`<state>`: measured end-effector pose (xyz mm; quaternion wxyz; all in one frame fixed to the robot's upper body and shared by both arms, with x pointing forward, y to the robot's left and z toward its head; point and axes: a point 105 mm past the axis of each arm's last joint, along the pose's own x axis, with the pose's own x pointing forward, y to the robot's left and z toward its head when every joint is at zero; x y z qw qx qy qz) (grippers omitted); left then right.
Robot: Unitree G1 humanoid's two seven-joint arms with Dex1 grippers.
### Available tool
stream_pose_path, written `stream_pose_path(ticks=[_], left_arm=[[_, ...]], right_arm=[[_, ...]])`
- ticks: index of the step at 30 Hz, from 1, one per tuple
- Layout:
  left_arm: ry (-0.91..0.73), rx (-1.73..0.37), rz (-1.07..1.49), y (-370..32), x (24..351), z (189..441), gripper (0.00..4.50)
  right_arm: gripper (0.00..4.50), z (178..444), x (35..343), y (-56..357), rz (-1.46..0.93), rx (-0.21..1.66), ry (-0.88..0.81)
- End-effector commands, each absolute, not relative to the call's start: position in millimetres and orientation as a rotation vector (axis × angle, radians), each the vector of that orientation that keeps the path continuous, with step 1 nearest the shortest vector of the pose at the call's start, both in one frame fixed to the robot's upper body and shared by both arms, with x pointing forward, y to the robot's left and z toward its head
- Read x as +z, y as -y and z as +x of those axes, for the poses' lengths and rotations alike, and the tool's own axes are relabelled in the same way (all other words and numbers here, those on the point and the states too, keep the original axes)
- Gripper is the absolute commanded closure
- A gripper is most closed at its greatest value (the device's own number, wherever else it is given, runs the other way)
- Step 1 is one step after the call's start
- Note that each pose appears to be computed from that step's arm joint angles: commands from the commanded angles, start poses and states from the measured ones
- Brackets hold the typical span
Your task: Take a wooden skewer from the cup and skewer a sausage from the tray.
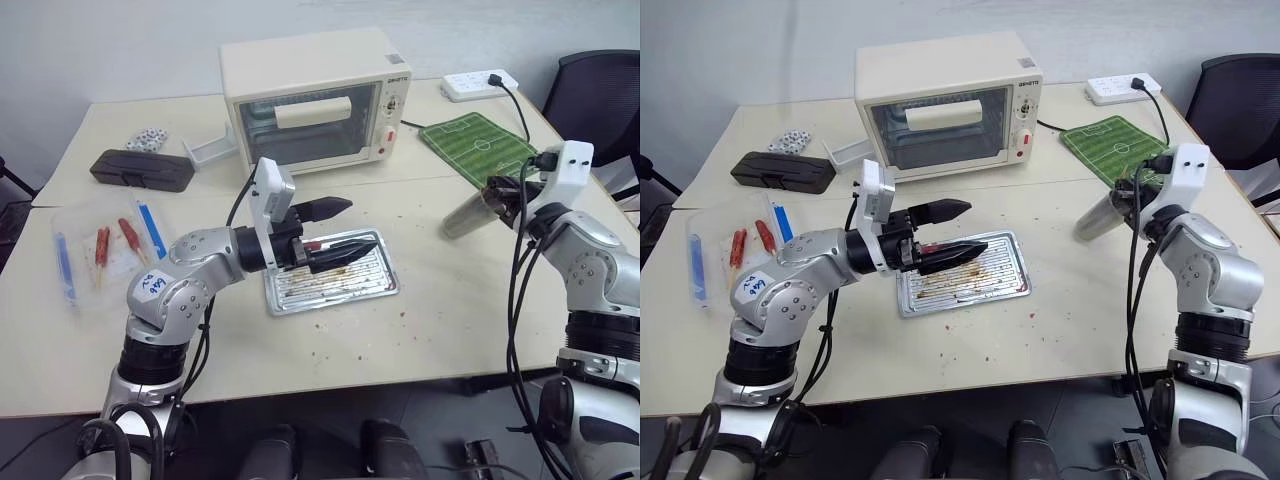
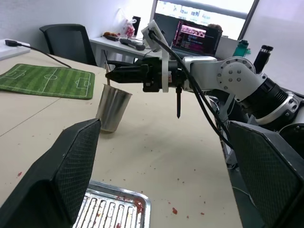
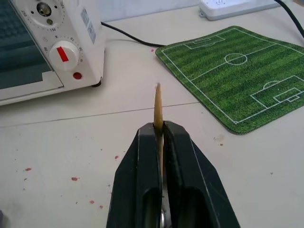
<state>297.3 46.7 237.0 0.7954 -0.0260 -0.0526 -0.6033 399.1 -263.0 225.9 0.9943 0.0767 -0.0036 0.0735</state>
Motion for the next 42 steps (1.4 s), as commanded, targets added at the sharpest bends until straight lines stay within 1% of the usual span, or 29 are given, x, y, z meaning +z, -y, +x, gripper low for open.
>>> stream_pose_path(ticks=[1,7,15,20,23,26,29,30,32,34,36,39,42], left_arm=[[0.157,-1.305,-0.038,-45.7,244.3,295.9,0.00],[0.164,-1.301,-0.031,-47.3,244.8,298.2,0.00],[0.168,-1.287,-0.034,-49.3,241.8,298.9,0.00],[0.171,-1.289,-0.036,-48.3,241.4,299.6,0.00],[0.177,-1.291,-0.036,-47.6,242.3,300.8,0.00],[0.179,-1.293,-0.033,-47.3,241.8,300.8,0.00],[0.183,-1.295,-0.030,-47.5,241.6,300.7,0.00],[0.187,-1.292,-0.029,-48.4,241.7,300.9,0.00],[0.199,-1.283,-0.028,-50.3,242.8,301.7,0.00],[0.236,-1.253,-0.049,-54.6,249.1,304.1,0.00],[0.284,-1.215,-0.062,-59.0,256.0,306.0,0.00],[0.317,-1.176,-0.053,-62.4,259.4,307.1,0.00],[0.330,-1.147,-0.036,-66.0,258.7,306.6,0.00]], right_arm=[[4.27,395.3,252.1,257.3,0.144,0.177,0.091],[4.27,390.8,278.7,250.4,0.161,0.216,0.142],[4.27,384.7,291.2,238.3,0.143,0.250,0.150],[4.27,379.0,305.0,236.5,0.113,0.257,0.169],[4.27,371.8,317.8,237.2,0.086,0.263,0.185],[4.27,360.7,340.5,231.9,0.062,0.291,0.218],[4.27,350.0,361.9,225.3,0.106,0.340,0.247],[4.27,347.4,367.3,223.8,0.159,0.360,0.242],[4.27,344.8,371.4,220.6,0.242,0.391,0.221],[4.27,346.3,360.9,209.8,0.379,0.450,0.151],[4.27,346.9,340.2,189.9,0.504,0.532,0.057],[4.27,343.7,313.5,168.2,0.573,0.595,-0.048],[4.27,340.5,295.8,147.4,0.643,0.651,-0.094]])
